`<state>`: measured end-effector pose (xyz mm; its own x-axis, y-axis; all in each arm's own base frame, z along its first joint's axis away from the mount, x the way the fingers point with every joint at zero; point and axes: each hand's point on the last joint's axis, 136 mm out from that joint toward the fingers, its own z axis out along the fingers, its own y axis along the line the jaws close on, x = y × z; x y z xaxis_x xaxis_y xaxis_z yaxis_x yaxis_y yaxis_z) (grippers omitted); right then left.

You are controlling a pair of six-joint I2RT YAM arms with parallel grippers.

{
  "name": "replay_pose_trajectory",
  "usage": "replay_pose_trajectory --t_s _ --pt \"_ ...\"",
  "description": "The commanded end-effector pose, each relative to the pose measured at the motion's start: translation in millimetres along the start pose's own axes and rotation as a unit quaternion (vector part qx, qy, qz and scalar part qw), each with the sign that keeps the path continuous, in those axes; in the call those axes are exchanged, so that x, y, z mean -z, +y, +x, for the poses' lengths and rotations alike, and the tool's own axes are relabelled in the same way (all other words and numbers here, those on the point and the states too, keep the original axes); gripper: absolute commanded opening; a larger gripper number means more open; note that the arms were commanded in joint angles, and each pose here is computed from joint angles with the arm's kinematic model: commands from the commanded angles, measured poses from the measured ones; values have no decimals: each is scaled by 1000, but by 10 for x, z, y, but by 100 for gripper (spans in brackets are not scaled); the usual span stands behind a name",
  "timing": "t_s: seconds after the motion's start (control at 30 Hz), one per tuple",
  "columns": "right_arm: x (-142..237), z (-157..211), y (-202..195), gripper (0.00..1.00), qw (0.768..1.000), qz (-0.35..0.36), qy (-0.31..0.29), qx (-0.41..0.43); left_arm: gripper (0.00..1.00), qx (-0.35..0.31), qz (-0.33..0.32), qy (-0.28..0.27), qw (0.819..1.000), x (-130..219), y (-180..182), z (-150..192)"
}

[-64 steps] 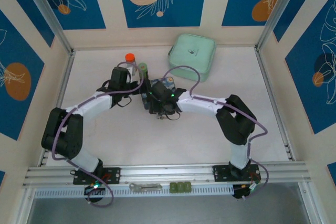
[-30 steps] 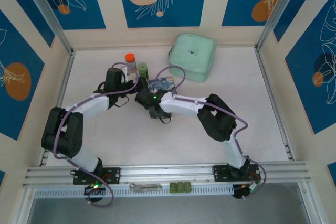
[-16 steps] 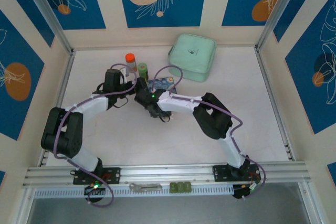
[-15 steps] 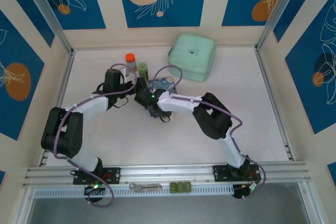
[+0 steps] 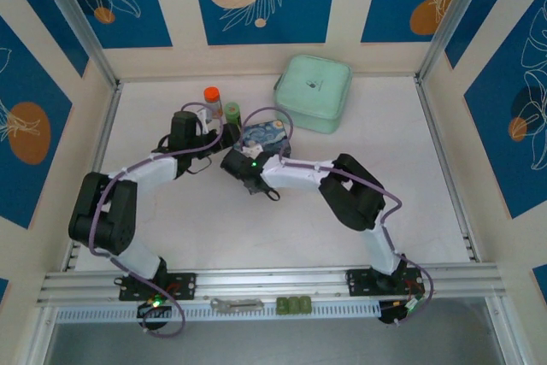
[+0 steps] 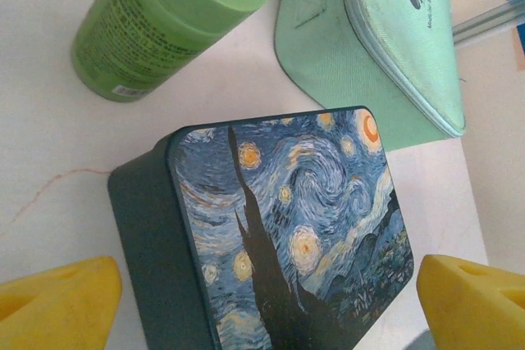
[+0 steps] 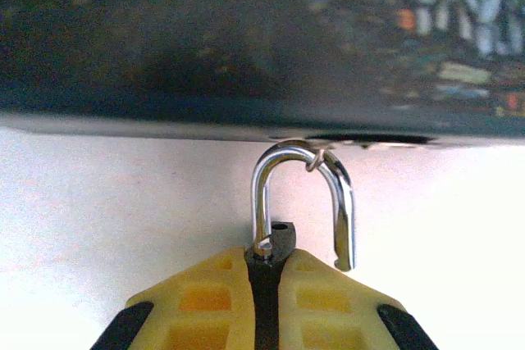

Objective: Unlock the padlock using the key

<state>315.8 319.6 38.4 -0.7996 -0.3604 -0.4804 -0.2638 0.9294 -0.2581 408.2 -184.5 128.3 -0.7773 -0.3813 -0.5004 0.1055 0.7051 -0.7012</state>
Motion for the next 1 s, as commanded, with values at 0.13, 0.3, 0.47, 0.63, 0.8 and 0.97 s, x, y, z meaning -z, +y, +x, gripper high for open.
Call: replay_pose_trajectory --t_s 0.13,0.3,0.47,0.63,0.8,0.97 --pt "24 -203 138 0 983 -82 -110 126 89 9 -6 49 999 -219 -19 331" --pt "26 -312 203 0 945 -110 -191 241 81 5 -13 87 996 -381 20 515" --pt "36 -443 280 0 902 -126 -258 323 78 0 -14 102 995 -468 31 513" --pt "100 -559 366 0 881 -147 -295 340 76 3 -10 101 995 -496 14 500" --pt "183 -639 400 0 869 -150 -320 346 75 5 -8 96 995 -476 -5 479" --pt "459 -608 407 0 873 -209 -319 305 76 -6 -15 78 997 -404 -23 403"
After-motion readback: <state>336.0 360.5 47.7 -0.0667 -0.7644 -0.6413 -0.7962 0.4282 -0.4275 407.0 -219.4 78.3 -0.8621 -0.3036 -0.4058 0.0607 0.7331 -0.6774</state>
